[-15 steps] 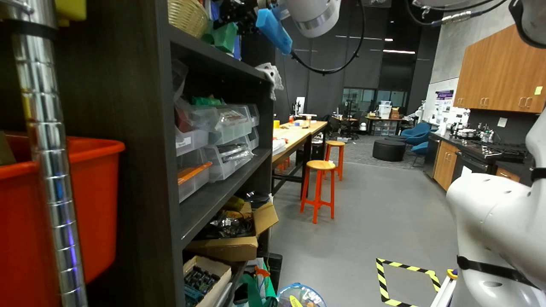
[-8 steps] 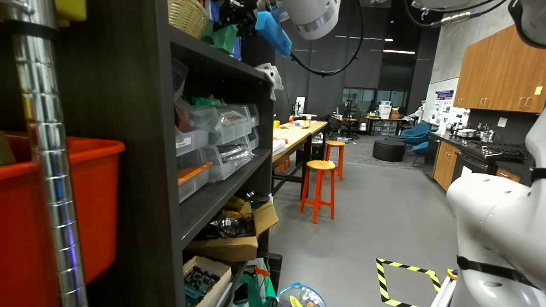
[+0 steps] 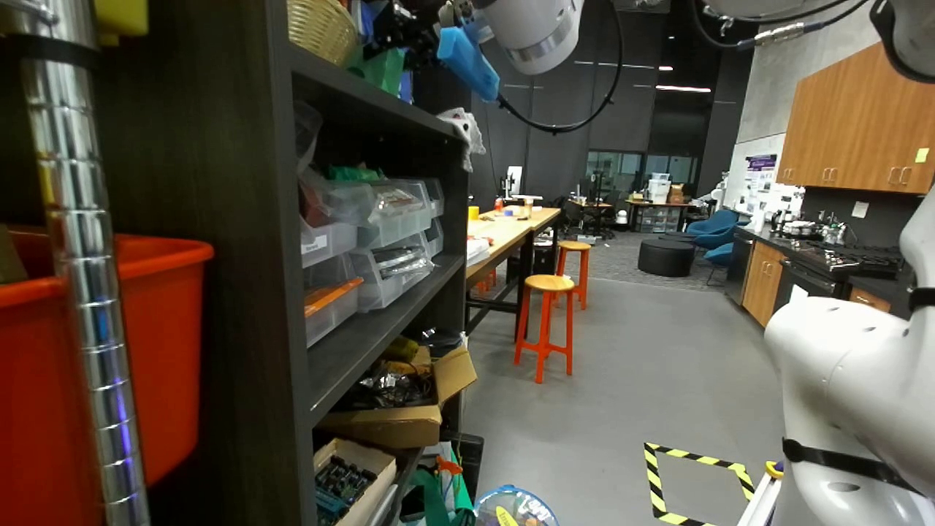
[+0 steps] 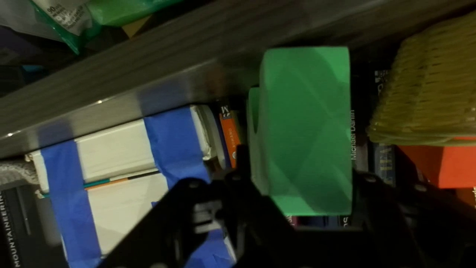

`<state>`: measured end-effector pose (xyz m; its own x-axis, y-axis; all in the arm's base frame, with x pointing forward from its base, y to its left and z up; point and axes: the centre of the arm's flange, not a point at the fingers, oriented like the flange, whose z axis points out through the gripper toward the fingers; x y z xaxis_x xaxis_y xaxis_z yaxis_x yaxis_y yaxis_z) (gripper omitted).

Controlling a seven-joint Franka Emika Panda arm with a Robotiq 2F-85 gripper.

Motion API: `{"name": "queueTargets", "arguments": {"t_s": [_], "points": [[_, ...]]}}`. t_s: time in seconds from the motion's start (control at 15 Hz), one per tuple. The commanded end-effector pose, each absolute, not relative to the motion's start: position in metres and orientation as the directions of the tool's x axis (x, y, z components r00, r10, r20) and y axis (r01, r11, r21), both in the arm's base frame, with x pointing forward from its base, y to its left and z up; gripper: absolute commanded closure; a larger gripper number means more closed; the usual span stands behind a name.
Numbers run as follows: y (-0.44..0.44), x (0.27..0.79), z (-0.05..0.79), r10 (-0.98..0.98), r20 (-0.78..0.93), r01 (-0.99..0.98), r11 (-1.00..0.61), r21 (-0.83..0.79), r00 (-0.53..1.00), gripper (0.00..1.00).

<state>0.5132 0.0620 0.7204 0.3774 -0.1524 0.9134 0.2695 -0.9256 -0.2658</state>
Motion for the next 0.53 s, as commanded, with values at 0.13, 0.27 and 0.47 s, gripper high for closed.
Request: {"name": "queueTargets", "arguments": {"t_s": [0.13, 0.27, 0.47], "points": [[0.0586, 0.5081, 0.7260, -0.159, 0.912, 0.262, -0.927, -0.270, 0.378, 0.02], [0.0580, 0.5072, 0.7268, -0.161, 0.912, 0.260, -0.927, -0.272, 0.377, 0.00], [0.0586, 0.5025, 0.7303, -0.162, 0.910, 0.264, -0.924, -0.276, 0.382, 0.00]]}}
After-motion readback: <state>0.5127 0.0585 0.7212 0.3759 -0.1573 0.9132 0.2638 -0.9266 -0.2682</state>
